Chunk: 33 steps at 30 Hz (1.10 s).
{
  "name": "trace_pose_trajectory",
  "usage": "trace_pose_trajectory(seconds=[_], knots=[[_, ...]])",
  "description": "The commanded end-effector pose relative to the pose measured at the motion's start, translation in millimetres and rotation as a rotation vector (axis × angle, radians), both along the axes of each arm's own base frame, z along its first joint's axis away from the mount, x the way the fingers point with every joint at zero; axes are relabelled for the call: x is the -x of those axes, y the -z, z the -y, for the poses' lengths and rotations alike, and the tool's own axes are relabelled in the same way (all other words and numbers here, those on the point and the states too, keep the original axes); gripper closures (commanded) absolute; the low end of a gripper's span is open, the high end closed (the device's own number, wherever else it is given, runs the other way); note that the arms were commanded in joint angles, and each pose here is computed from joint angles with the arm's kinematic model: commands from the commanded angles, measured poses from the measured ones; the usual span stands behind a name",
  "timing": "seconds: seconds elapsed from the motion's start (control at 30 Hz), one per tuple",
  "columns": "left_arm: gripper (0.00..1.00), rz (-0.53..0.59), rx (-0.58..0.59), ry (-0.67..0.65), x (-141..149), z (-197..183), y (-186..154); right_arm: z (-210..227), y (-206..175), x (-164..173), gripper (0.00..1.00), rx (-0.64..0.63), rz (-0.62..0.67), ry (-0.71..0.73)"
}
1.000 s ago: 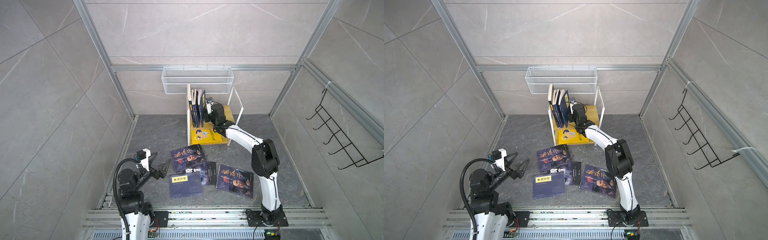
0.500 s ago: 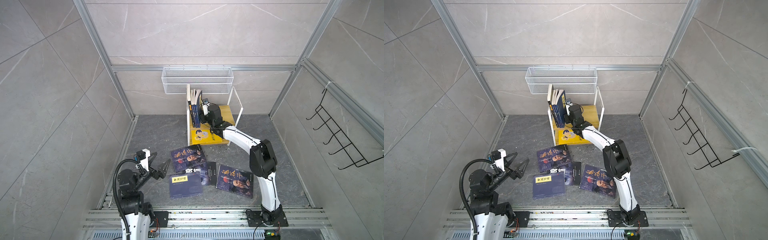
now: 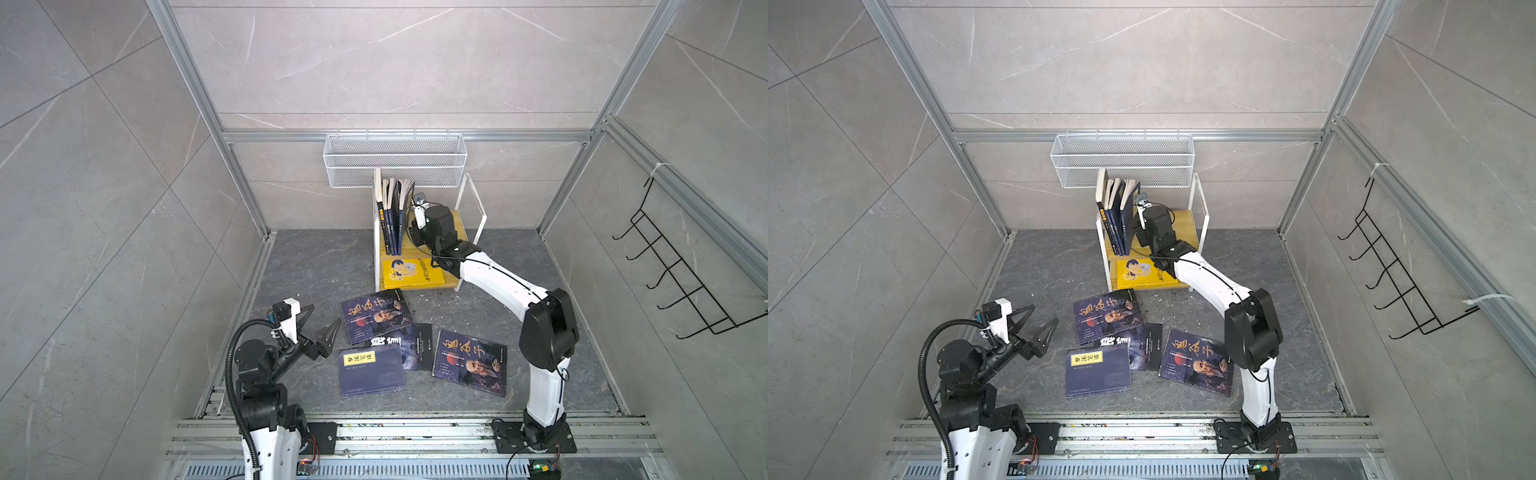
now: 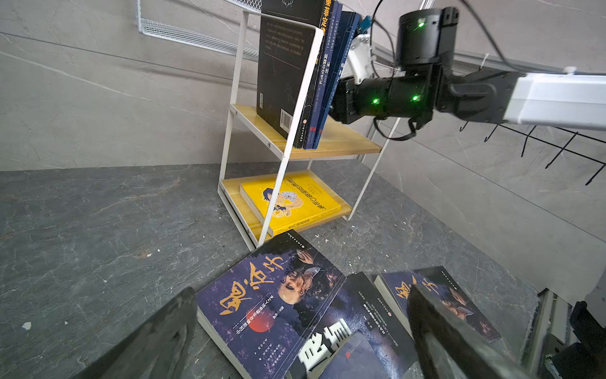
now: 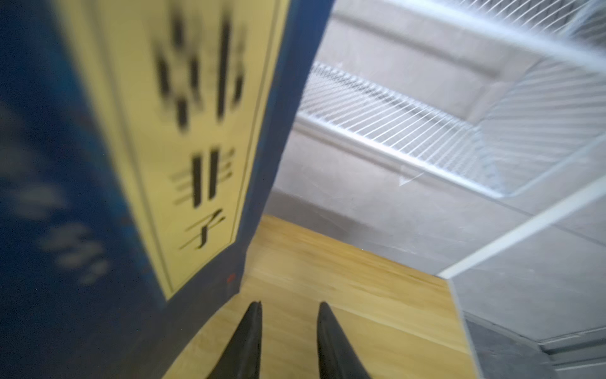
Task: Stacking books/files
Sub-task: Place the book on the bookshelf.
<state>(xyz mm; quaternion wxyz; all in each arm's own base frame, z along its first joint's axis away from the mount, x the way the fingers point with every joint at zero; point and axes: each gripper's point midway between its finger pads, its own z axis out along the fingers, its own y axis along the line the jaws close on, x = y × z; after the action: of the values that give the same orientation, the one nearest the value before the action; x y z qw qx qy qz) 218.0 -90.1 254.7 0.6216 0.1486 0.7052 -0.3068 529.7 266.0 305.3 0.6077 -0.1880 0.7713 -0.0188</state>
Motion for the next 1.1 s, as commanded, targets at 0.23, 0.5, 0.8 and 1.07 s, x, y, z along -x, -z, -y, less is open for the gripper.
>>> trace_pose_trajectory(seconds=[0.23,0.5,0.8,1.07], knots=[[0.0,0.048,-0.006,0.02,4,2,-12,8,-62,21,0.68,-0.085,0.048,-0.005],[0.0,0.041,-0.01,0.013,4,1,-12,-27,-81,11,0.69,-0.118,0.057,-0.061],[0.0,0.03,-0.012,0.005,2,0,-11,-73,-87,19,0.69,-0.113,0.063,-0.139],[0.0,0.035,-0.011,0.009,3,1,-11,-93,-91,25,0.69,-0.065,0.079,-0.173]])
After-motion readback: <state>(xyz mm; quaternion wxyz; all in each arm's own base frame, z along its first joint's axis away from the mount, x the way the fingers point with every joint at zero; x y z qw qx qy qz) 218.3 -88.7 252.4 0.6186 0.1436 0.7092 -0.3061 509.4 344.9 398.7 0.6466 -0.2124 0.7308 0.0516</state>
